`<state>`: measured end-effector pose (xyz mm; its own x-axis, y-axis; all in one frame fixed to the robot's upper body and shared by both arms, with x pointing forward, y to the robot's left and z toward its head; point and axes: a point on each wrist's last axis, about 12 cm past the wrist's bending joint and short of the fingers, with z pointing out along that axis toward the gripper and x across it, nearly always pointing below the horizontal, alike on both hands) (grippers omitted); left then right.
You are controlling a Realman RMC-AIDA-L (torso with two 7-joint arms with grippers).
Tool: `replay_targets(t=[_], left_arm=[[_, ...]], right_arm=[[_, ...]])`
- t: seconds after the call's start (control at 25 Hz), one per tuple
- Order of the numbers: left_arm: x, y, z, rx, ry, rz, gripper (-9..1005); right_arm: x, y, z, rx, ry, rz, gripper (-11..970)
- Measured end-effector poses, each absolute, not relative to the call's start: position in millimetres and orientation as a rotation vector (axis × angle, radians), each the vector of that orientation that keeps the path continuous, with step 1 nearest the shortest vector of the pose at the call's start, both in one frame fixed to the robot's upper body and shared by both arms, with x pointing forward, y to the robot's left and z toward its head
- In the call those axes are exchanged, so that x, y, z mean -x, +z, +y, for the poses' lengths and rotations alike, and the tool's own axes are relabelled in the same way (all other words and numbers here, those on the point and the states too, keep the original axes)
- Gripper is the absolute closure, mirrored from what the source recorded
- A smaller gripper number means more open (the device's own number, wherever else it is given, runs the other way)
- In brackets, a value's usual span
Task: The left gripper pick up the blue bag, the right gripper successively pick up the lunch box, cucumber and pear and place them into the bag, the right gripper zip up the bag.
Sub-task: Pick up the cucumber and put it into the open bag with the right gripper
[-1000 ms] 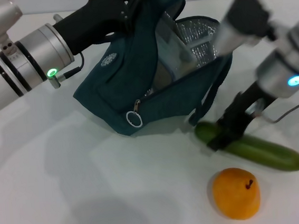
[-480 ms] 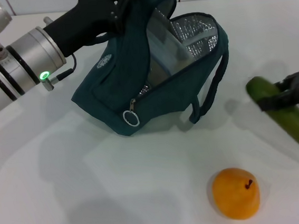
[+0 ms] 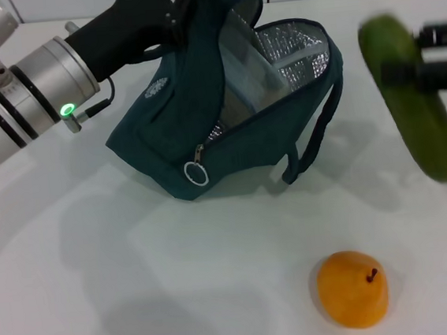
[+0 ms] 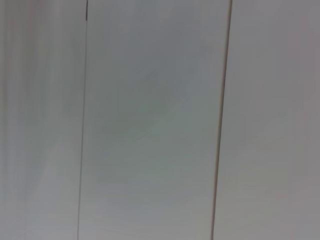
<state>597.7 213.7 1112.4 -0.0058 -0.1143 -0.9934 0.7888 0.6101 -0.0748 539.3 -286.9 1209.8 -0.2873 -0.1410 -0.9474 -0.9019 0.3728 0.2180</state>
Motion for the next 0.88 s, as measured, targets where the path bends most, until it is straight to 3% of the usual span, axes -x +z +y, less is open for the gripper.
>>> replay_targets(t=[0.2,0.36,0.88], left_arm=[[-598.7,1113.5,211.0,-0.631,-0.784,1.396,953],[-598.8,1113.4,211.0,-0.631,-0.784,1.396,953],[-599.5,1114.1,203.5,-0.656,-0.801,1.394,953]], right_arm=[[-540.2,1211.2,-287.3,0.889,1.092,1.408,335],[-562.6,1200.6,-270.2,0.79,1.152,1.205,329],[-602.5,1179.9,-212.0,0.699,1.175,1.144,311]])
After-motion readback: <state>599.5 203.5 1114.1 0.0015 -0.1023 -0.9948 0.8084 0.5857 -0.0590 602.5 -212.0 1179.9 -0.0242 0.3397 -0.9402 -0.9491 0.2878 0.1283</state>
